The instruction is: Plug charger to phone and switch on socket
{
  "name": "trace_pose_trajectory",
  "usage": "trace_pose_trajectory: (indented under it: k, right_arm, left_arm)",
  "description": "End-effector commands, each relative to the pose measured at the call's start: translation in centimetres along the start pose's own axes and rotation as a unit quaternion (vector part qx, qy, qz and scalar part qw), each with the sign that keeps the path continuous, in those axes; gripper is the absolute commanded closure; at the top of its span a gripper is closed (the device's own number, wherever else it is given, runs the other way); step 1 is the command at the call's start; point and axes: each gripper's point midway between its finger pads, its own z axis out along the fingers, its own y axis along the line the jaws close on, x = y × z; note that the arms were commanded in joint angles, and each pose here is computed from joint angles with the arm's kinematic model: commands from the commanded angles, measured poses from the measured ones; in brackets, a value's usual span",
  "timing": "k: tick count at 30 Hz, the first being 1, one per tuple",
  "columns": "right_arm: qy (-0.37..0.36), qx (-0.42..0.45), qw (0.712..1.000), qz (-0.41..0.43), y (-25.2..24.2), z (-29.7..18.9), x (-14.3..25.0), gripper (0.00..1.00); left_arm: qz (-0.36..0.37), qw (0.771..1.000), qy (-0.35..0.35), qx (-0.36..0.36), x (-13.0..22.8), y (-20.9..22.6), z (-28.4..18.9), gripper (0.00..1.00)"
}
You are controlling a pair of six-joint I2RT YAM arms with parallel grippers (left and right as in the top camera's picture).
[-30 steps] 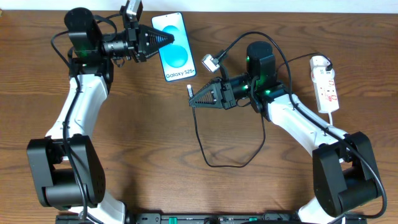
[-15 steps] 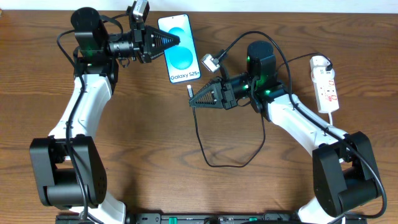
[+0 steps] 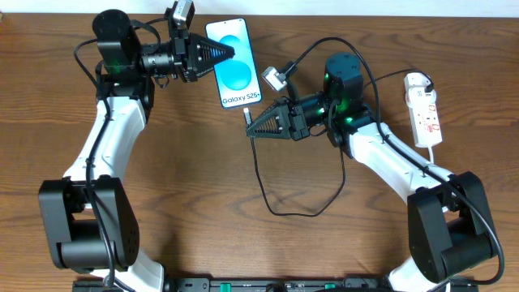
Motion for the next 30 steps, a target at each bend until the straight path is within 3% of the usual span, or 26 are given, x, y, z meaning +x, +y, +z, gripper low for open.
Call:
trace_pose_trajectory:
  k: [1,30]
  right_arm:
    - [0.007,-0.007,1.0,-0.006,1.0,0.24,0.01,0.99]
    - [-0.005,0.005,1.0,-0.009,0.6,0.23,-0.43,0.99]
  left_arm:
    - [0.03,1.0,-0.008,0.0,-0.23,-1.37,-0.08,0.92]
    - [0.049,0.999,0.003,0.003,0.23,-1.5,0.88,0.93]
